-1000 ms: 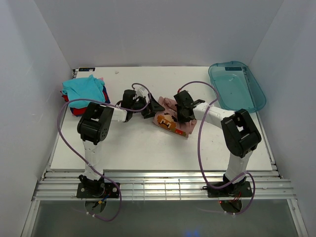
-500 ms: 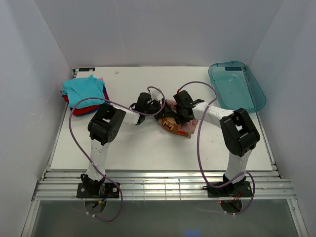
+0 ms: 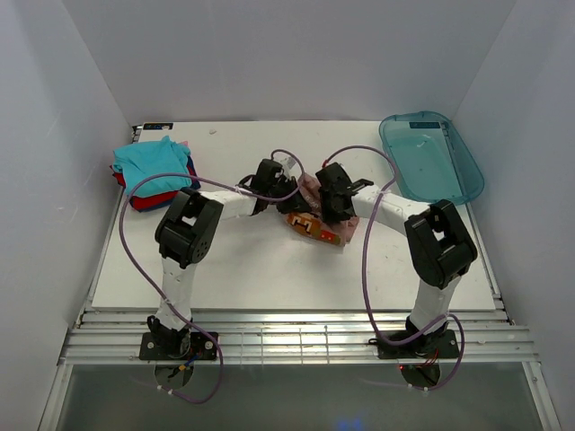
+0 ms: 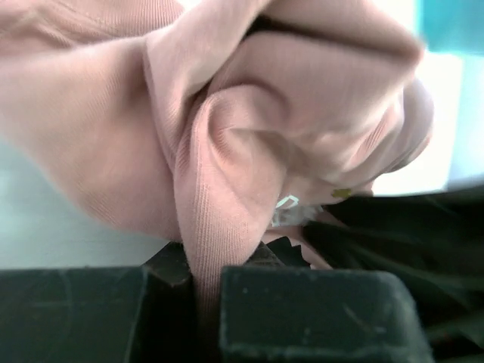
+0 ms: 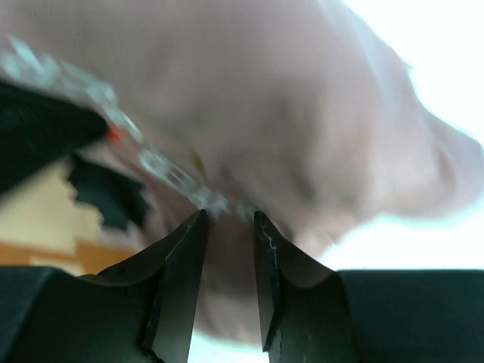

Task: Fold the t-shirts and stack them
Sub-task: Neatly place the folded tshirt to the corner

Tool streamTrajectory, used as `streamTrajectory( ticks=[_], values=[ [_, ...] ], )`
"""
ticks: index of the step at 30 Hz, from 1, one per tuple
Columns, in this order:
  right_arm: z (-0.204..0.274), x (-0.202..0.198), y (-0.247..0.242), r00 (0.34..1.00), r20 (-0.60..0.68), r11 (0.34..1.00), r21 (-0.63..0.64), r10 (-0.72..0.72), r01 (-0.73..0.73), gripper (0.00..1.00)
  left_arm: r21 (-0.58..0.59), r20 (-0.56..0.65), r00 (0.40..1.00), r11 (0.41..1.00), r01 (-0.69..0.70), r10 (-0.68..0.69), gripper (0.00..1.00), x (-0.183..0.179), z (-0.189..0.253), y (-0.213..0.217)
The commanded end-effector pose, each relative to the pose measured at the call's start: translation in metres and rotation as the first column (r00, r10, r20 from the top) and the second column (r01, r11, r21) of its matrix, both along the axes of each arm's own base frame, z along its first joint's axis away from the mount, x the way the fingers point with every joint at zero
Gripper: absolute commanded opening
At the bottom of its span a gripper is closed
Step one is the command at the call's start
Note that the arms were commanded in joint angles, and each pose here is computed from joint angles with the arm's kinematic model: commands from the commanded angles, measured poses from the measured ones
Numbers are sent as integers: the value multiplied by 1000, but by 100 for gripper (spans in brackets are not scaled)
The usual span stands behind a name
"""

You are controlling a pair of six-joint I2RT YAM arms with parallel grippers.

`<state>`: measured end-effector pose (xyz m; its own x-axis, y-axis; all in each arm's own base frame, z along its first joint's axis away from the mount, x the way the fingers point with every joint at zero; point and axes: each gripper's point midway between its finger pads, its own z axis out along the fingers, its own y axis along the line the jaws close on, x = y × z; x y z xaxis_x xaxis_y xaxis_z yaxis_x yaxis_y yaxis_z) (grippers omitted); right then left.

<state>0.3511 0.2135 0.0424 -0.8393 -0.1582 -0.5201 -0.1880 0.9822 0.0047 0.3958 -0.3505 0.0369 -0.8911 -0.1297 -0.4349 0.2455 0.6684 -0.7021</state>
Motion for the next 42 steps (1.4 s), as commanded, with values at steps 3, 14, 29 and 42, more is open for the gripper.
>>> streamTrajectory(
  ticks=[3,14,29,42],
  values=[
    [56,1,-7,995,102,1000,9,-5,5,38,319,241,963,927,-196,121,0,57,88,86],
    [60,-27,-19,995,99,999,52,-15,10,41,449,441,865,776,-443,238,0,96,202,199],
    [27,-67,-27,999,32,996,92,-2,-1,41,395,541,700,594,-701,466,0,96,270,360],
    [27,-79,-29,1000,29,994,108,1,-4,41,343,507,605,500,-795,614,0,93,254,464]
  ],
)
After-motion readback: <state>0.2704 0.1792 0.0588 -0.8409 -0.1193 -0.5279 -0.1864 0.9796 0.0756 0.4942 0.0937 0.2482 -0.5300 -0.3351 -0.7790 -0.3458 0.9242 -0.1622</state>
